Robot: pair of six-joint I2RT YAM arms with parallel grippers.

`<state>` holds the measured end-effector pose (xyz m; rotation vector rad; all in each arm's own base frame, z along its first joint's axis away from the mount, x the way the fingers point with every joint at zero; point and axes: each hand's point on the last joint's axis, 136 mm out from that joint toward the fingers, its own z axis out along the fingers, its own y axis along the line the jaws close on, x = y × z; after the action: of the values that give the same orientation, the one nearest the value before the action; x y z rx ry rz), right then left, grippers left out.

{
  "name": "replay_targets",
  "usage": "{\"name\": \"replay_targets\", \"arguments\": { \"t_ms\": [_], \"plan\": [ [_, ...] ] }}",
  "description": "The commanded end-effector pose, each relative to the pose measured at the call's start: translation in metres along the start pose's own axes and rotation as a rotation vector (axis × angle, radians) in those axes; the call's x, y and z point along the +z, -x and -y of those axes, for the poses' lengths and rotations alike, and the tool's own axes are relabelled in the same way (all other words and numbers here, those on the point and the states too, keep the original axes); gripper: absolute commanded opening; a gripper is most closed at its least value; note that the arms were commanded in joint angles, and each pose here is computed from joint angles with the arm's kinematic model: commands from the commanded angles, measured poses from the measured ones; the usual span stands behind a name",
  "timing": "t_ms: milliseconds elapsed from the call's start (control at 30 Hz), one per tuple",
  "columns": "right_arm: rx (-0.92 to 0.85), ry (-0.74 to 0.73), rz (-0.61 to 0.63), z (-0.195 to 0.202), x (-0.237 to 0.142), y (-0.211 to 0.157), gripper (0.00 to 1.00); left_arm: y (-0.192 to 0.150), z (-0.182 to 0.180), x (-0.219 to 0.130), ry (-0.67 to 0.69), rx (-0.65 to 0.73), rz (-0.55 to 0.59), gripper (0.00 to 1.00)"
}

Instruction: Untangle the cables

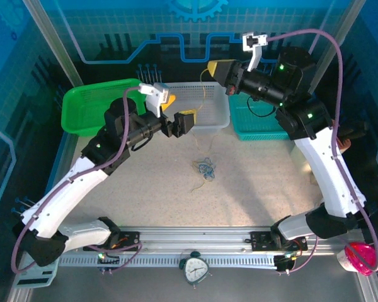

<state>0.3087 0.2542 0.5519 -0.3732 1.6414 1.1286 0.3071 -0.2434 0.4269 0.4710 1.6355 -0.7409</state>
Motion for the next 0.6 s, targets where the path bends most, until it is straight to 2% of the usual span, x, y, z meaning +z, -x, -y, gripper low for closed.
{"name": "replay_targets", "arguments": {
  "t_ms": [0, 133, 367, 567],
  "plan": [
    [0.001, 0.016, 0.027, 0.004, 0.009, 0.012, 0.0, 0.009, -0.014, -0.012, 0.061, -0.019, 0.059, 0.94],
    [0.013, 0.023, 0.028, 0.009, 0.022, 0.015, 0.0, 0.002, -0.024, -0.015, 0.09, -0.041, 0.048, 0.93],
    [-0.001, 0.007, 0.063, 0.024, 0.047, 0.031, 0.0, -0.006, -0.037, -0.027, 0.136, -0.074, 0.062, 0.99],
    [-0.008, -0.022, 0.122, 0.047, 0.066, 0.048, 0.0, -0.015, -0.044, -0.037, 0.16, -0.094, 0.065, 0.99]
  ]
}}
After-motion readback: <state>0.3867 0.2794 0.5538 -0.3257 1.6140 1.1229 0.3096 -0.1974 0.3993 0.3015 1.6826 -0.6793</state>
